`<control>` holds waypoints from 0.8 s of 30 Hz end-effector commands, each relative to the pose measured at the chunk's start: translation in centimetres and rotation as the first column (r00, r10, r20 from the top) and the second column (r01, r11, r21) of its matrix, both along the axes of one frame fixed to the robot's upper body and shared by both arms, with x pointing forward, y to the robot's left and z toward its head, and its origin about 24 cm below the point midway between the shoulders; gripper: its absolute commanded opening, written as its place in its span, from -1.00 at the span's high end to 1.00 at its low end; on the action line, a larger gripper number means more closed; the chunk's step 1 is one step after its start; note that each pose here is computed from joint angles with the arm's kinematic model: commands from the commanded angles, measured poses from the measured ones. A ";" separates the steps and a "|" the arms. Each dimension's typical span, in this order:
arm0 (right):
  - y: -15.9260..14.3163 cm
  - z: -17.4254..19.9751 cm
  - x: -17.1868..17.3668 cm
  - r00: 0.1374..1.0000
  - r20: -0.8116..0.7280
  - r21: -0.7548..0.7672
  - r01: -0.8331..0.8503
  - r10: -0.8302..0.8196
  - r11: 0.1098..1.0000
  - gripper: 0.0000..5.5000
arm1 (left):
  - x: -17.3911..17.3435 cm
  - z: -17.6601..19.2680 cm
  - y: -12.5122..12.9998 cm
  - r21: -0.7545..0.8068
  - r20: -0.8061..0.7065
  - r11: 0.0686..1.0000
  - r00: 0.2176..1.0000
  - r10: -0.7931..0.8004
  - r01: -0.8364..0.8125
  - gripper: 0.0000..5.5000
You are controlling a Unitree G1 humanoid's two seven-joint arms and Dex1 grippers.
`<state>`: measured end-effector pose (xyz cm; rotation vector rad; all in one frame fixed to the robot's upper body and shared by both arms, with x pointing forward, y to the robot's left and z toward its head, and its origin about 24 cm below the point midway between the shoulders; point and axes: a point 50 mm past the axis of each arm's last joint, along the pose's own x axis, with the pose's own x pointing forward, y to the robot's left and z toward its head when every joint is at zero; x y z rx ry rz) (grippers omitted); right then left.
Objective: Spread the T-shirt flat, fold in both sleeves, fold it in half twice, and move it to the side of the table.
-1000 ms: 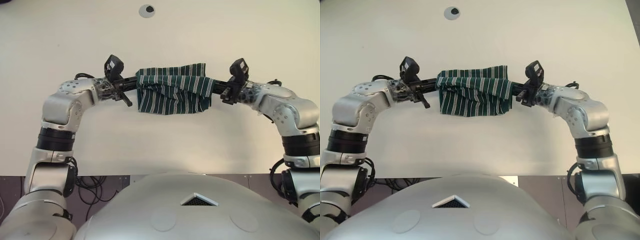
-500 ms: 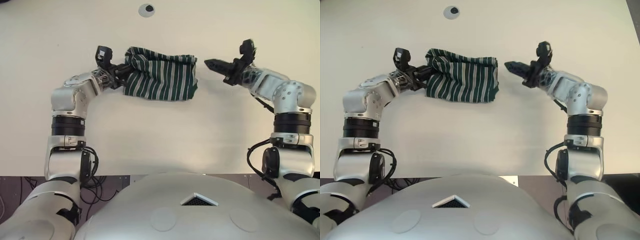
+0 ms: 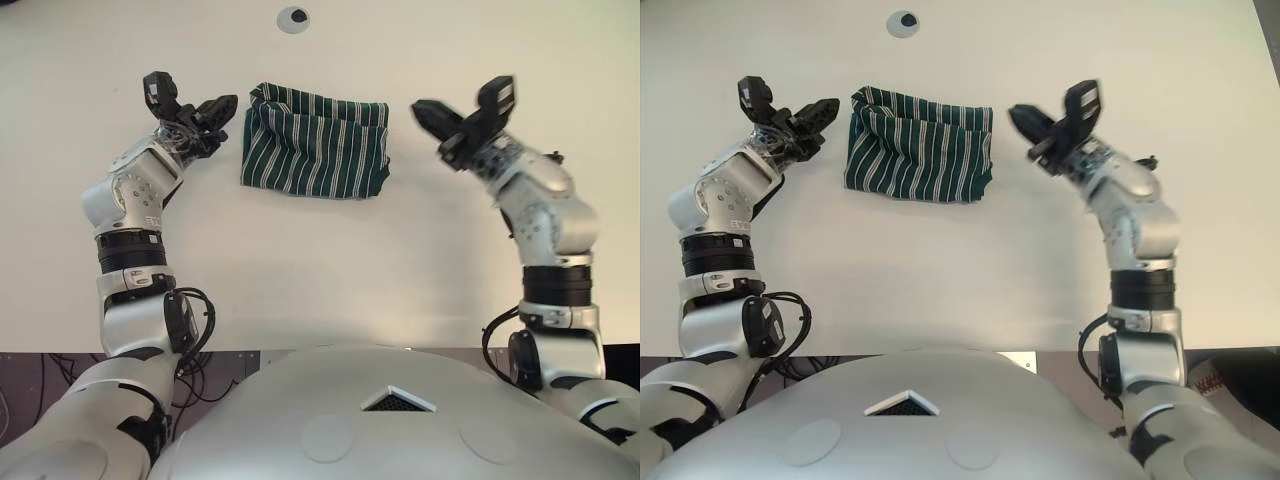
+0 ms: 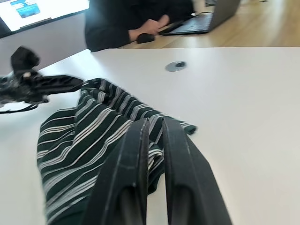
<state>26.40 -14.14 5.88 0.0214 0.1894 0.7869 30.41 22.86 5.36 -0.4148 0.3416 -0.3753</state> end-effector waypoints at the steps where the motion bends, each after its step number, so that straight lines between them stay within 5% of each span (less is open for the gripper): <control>1: 3.3 -1.2 -1.4 0.985 0.111 -0.147 -0.115 0.132 0.982 0.99 | -0.9 1.5 -1.7 0.100 0.161 0.986 0.976 -0.145 0.130 0.29; 7: 5.7 -3.0 0.3 0.991 0.081 -0.171 -0.095 0.110 0.981 1.00 | -4.4 -1.2 -4.8 0.417 0.039 0.803 0.875 -0.483 0.425 0.63; 14: 5.5 -5.0 2.9 0.999 -0.040 -0.161 0.021 -0.028 0.987 1.00 | -6.2 -4.1 -2.7 0.626 -0.212 0.593 0.842 -0.496 0.506 1.00; 24: 1.4 -9.0 2.8 0.957 -0.202 -0.336 0.133 -0.209 0.932 1.00 | -8.2 -4.5 -0.4 0.546 -0.244 0.681 0.871 -0.427 0.487 1.00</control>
